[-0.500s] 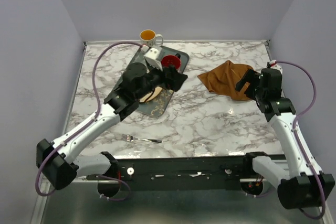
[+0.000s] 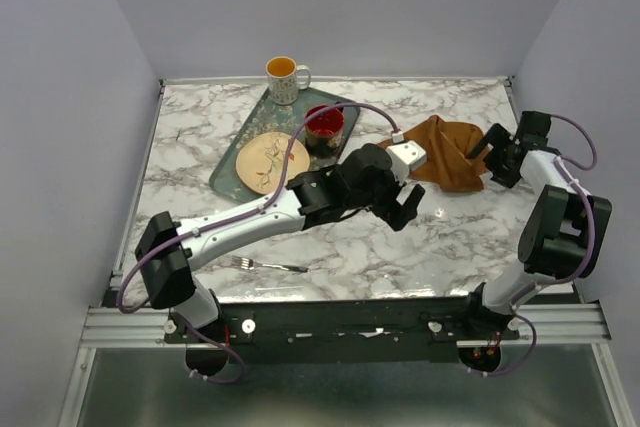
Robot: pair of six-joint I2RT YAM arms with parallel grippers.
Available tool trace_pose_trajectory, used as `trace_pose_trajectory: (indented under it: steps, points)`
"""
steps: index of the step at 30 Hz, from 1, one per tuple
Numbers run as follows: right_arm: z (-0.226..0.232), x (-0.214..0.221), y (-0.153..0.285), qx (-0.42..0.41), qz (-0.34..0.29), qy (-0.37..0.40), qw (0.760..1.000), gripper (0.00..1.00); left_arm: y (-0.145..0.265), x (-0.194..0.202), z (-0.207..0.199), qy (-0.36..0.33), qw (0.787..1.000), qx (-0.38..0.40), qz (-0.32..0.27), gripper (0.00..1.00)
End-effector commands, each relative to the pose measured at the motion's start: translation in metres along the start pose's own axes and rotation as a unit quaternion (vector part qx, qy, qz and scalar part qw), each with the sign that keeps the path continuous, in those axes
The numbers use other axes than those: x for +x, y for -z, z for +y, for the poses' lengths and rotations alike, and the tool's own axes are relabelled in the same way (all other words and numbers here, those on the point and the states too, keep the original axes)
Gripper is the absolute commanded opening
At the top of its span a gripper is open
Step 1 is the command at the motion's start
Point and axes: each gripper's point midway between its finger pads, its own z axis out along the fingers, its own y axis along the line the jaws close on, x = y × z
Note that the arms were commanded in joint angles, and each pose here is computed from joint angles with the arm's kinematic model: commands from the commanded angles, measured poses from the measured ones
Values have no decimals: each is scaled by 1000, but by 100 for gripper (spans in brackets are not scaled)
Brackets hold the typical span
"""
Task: Fold the napkin, place the utensils inside, and roll it up
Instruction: Flatten the napkin out
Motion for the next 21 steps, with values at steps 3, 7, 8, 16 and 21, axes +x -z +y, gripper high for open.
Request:
trace_pose_trajectory:
  steps: [3,7,8,16,21]
  points:
    - [74,36,-8,-146,65,62,985,99,-9,5,16,-33,997,-53,50,99]
    - [112,101,17,-227,150,68,960,92,-20,-16,19,-19,997,-74,26,99]
    - [118,114,24,-242,155,71,955,92,-20,-19,21,-16,996,-82,22,99]
    - [65,100,62,-165,58,19,984,93,-39,-42,30,8,996,-84,-37,92]
    - [9,11,41,-58,-28,-55,996,94,-80,-35,20,11,999,-48,-15,82]
